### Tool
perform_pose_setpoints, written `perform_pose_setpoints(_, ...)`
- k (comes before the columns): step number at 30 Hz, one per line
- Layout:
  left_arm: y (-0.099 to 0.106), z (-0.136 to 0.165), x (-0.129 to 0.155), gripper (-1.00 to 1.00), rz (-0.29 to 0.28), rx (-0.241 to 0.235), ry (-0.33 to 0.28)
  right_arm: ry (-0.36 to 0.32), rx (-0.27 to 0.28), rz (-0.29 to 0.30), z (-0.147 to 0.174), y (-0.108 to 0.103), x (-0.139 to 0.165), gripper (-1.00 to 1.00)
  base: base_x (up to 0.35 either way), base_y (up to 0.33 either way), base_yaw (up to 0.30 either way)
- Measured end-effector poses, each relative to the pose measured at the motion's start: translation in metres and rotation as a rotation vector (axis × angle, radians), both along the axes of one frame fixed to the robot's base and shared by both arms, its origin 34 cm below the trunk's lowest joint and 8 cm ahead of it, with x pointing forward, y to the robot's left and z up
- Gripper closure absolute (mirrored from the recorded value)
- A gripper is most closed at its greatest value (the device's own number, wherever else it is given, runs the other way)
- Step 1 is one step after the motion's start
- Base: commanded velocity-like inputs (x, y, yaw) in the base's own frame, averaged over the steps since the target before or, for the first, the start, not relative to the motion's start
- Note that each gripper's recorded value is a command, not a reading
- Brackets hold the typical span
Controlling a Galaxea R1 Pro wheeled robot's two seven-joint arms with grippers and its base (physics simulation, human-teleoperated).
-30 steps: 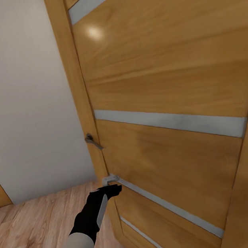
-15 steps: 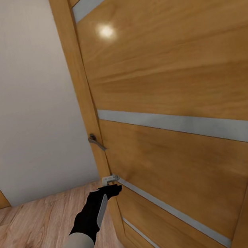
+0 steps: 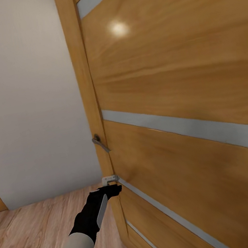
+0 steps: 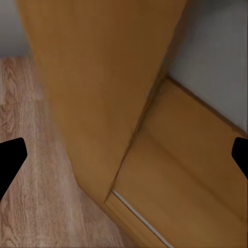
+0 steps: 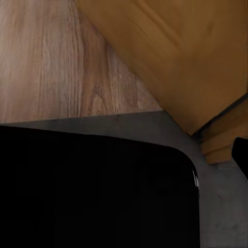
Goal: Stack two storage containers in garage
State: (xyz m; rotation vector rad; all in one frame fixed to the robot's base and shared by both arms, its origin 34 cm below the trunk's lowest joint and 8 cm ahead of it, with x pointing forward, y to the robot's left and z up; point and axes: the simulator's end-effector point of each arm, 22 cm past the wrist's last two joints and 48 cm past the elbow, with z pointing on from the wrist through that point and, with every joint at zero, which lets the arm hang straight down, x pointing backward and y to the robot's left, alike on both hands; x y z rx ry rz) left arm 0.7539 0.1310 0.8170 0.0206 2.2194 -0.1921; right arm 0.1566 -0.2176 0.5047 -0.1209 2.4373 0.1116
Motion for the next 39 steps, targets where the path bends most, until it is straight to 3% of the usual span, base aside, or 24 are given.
perform_pose_setpoints(17,0.0005,0.0001,0.0006,-1.0,0.0,0.002,-0.001,0.001,0.0,0.0,-0.0002,0.0,0.0,-1.0,0.024,0.0,-0.013)
perform_pose_setpoints(21,0.0039,0.0001,0.001,-1.0,0.001,0.022,-0.003,0.0,0.0,0.0,-0.0001,0.0,0.0003,-1.0,0.0,0.0,-0.218)
perform_pose_setpoints(39,0.0036,0.004,0.0009,-1.0,0.001,0.021,-0.009,-0.006,0.0,0.0,0.0,-0.0001,0.0024,-1.0,0.0,0.0,-0.256)
